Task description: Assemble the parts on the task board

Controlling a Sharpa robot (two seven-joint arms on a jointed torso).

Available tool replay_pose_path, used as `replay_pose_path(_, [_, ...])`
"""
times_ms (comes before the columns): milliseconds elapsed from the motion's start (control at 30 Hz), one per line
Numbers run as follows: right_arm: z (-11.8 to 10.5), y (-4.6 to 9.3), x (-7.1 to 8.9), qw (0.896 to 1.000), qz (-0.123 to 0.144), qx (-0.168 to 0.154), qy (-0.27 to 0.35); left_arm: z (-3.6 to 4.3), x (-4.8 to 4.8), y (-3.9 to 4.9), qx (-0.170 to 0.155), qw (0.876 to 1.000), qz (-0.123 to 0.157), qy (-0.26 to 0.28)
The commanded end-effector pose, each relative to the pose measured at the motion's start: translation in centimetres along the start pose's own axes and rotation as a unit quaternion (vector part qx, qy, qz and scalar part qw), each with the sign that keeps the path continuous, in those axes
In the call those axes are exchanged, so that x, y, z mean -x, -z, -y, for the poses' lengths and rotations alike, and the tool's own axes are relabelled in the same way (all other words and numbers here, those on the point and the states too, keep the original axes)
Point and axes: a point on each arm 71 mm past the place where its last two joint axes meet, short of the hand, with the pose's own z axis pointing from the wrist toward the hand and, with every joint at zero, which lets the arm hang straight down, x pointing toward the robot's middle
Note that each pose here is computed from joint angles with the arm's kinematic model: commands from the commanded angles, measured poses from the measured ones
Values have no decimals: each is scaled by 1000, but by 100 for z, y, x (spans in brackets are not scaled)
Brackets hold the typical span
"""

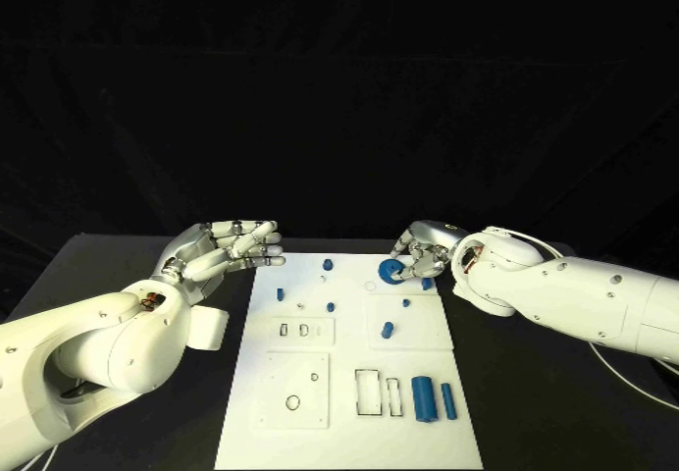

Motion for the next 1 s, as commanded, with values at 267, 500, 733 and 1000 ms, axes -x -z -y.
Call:
replay_pose_path(267, [-7,-26,-52,1000,-17,-1,16,11,-20,-6,-3,1000,-10,2])
replay_pose_path(500, [3,-30,-88,1000,-23,-2,19,9,-17,-6,-2,1000,-10,2])
replay_pose_path(733, [-12,-40,-116,999,-29,0,20,8,-16,-7,-1,1000,-11,2])
replay_pose_path(1000, [4,-42,-125,999,-34,-3,25,8,-17,-5,-1,1000,-14,3])
